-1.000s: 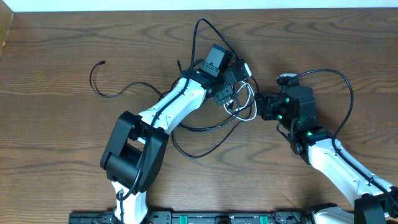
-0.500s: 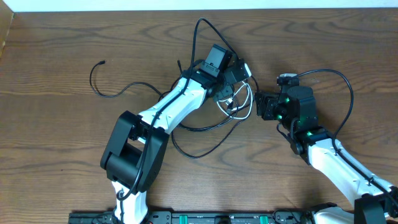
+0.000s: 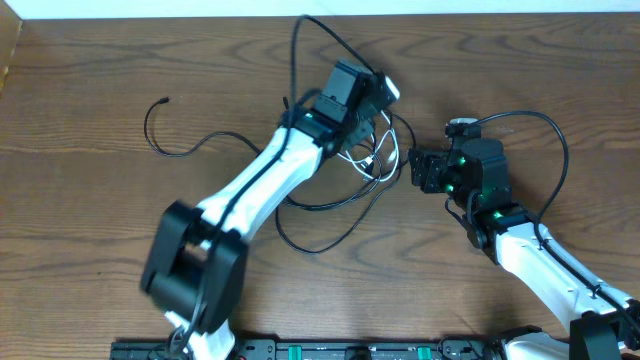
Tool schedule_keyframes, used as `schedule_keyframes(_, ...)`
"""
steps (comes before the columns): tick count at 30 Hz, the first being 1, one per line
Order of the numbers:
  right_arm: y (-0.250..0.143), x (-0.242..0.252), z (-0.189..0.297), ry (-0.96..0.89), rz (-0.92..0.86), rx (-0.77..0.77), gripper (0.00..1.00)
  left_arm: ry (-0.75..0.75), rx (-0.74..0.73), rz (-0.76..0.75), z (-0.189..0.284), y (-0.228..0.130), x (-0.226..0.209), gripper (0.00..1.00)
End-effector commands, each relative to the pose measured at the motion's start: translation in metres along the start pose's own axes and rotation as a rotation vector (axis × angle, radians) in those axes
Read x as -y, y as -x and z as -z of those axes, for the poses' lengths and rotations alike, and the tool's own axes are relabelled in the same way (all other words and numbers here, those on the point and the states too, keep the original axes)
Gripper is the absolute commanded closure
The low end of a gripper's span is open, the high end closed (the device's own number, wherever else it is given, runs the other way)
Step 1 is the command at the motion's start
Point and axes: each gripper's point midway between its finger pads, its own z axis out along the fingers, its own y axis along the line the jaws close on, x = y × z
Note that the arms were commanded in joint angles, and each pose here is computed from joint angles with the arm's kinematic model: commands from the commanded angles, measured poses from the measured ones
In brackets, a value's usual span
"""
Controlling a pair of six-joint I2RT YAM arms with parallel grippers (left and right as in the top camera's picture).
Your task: Untangle cables
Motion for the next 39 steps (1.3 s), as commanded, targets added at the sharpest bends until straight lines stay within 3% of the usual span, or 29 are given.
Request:
schedule_keyframes(1, -0.002, 0.000, 0.000, 0.000, 0.001, -0.004, 0.27, 0.101, 0.177, 0.106, 0.073, 0.050, -0.034, 0.93)
schedule_keyframes(12, -0.003, 0.000, 0.000, 0.001, 0.001, -0.009, 0.22, 0.235, 0.393, 0.203, 0.192, 0.083, -0.068, 0.92)
schedule_keyframes(22, -0.004, 0.001, 0.000, 0.000, 0.001, -0.011, 0.21, 0.615, 0.101, 0.431, 0.208, 0.003, -0.119, 0.93)
schedule_keyframes(25, -0.004, 0.001, 0.000, 0.000, 0.001, -0.011, 0.21, 0.720, 0.080, 0.539, 0.218, -0.014, -0.137, 0.92)
schedule_keyframes(28, -0.004, -0.003, 0.000, 0.017, 0.008, -0.013, 0.20, 0.761, 0.148, 0.582, 0.233, -0.009, -0.153, 0.92)
schedule_keyframes(32, 0.002, -0.052, 0.007, 0.294, 0.198, 0.011, 0.16, 0.734, 0.232, 0.591, 0.254, 0.003, -0.153, 0.93)
schedule_keyframes(36, 0.028, -0.113, 0.036, 0.608, 0.357, 0.167, 0.10, 0.595, 0.369, 0.580, 0.280, 0.025, -0.137, 0.92)
schedule_keyframes(39, 0.035, -0.129, 0.042, 0.644, 0.409, 0.227, 0.05, 0.504, 0.458, 0.564, 0.298, 0.039, -0.126, 0.93)
